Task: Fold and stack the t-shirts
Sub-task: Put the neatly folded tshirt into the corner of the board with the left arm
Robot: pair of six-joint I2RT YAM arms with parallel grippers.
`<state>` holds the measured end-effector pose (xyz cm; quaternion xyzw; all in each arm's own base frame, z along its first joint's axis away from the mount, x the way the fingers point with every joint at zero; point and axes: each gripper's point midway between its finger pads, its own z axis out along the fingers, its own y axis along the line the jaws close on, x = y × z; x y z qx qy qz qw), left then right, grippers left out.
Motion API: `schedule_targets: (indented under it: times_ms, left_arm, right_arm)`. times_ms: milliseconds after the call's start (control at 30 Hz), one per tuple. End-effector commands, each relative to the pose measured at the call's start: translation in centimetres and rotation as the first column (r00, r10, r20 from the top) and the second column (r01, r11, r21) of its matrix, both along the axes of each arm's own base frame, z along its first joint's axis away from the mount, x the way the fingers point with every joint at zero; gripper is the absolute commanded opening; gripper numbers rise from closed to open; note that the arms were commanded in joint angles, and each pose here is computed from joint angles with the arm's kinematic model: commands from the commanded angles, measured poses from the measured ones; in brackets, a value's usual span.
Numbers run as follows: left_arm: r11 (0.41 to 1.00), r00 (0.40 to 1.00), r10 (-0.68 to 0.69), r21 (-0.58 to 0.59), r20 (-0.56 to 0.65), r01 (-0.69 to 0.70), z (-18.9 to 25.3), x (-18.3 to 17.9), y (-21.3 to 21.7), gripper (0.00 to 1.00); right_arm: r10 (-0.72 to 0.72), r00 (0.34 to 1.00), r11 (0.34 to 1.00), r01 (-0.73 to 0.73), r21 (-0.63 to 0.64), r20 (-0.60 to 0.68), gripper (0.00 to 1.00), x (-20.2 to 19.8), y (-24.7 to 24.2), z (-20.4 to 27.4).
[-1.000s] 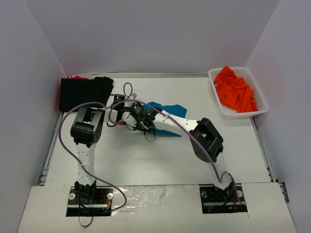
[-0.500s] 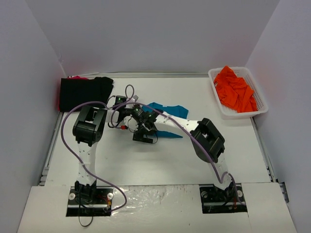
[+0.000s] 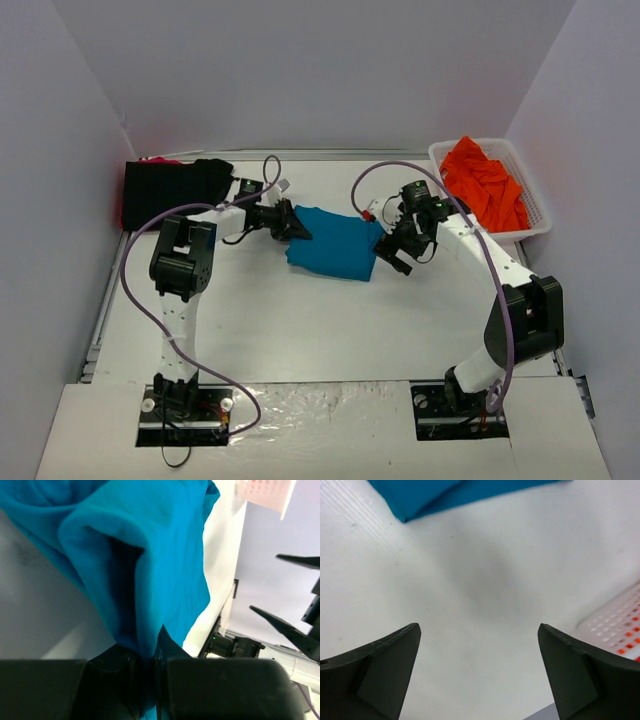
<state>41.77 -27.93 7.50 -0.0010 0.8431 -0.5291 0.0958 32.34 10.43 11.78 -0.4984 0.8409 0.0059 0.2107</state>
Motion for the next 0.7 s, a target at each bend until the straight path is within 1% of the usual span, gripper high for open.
schedule_targets:
  times_ms: [0,33,67,133,167,233,267,300,333,367,400,433,467,500,533,600,633,667]
  left_arm:
    - [0.993,0.999,-0.013,0.119,0.036,0.008,0.9,0.8,2.5,0.02]
    - [0.988,0.996,-0.035,0.15,0.079,0.022,0.8,1.2,3.0,0.03]
    - [0.979,0.999,-0.023,0.204,0.049,0.012,0.3,1.1,4.2,0.02]
    - [0.964,0.994,-0.028,0.266,0.108,-0.001,1.0,2.7,5.5,0.02]
    - [0.943,0.996,-0.01,0.332,0.084,-0.019,0.6,2.7,6.9,0.02]
    - [0.923,0.99,-0.012,0.383,0.141,-0.043,1.5,4.1,8.2,0.02]
    - [0.9,0.991,-0.008,0.433,0.135,-0.052,1.4,4.2,9.2,0.02]
    - [0.888,0.983,-0.02,0.455,0.181,-0.066,2.1,5.5,10.0,0.02]
    - [0.863,0.988,-0.02,0.501,0.156,-0.061,1.9,5.4,11.1,0.02]
    - [0.847,0.987,-0.024,0.527,0.161,-0.065,1.9,5.9,11.8,0.02]
    - [0.825,0.988,-0.043,0.563,0.147,-0.048,0.6,6.3,13.0,0.02]
    - [0.807,0.977,-0.057,0.586,0.206,-0.076,2.3,7.9,13.5,0.02]
    - [0.747,0.985,-0.06,0.662,0.164,-0.064,1.6,7.4,15.2,0.02]
    - [0.711,0.986,-0.088,0.702,0.143,-0.039,0.4,7.6,16.1,0.02]
    - [0.667,0.984,-0.086,0.743,0.153,-0.058,1.2,8.1,17.3,0.02]
    - [0.624,0.983,-0.076,0.777,0.165,-0.082,0.7,8.7,19.0,0.02]
    - [0.579,0.982,-0.063,0.808,0.178,-0.11,0.7,9.2,20.5,0.02]
    - [0.549,0.981,-0.062,0.828,0.182,-0.119,0.6,9.5,21.4,0.02]
  right_arm:
    - [-0.03,0.988,0.997,0.039,0.06,-0.151,1.0,-3.8,-0.1,-1.6]
    - [-0.032,0.988,0.995,0.046,0.09,-0.152,1.0,-3.9,0.1,-1.5]
    - [-0.029,0.987,0.992,0.047,0.115,-0.156,1.0,-4.0,0.4,-1.5]
    - [-0.016,0.985,0.982,0.047,0.181,-0.171,1.0,-4.3,1.6,-1.6]
    - [-0.006,0.983,0.979,0.043,0.2,-0.185,1.0,-4.4,1.8,-1.8]
    - [0.016,0.974,0.976,0.034,0.217,-0.227,1.0,-4.9,2.1,-2.8]
    - [0.018,0.971,0.974,0.036,0.222,-0.24,1.0,-4.9,1.9,-3.1]
    - [0.023,0.967,0.974,0.035,0.224,-0.252,1.0,-5.0,1.9,-3.5]
    - [0.025,0.96,0.972,0.041,0.229,-0.281,1.0,-5.1,2.0,-4.2]
    - [0.022,0.955,0.971,0.051,0.234,-0.297,1.0,-5.1,2.0,-4.5]
    - [0.019,0.951,0.971,0.055,0.231,-0.308,1.0,-5.2,1.8,-4.8]
    - [0.014,0.946,0.973,0.062,0.224,-0.324,1.0,-5.3,1.7,-5.3]
    - [0.013,0.941,0.972,0.068,0.226,-0.338,1.0,-5.6,1.5,-5.7]
    - [0.02,0.938,0.97,0.065,0.233,-0.345,1.0,-5.7,1.5,-5.9]
    - [0.023,0.934,0.969,0.067,0.238,-0.357,1.0,-5.9,1.5,-6.2]
    - [0.023,0.927,0.97,0.07,0.233,-0.374,1.0,-6.3,1.4,-6.7]
    - [0.022,0.926,0.97,0.072,0.234,-0.377,1.0,-6.4,1.4,-6.7]
    - [0.021,0.924,0.969,0.075,0.235,-0.382,1.0,-6.5,1.3,-6.8]
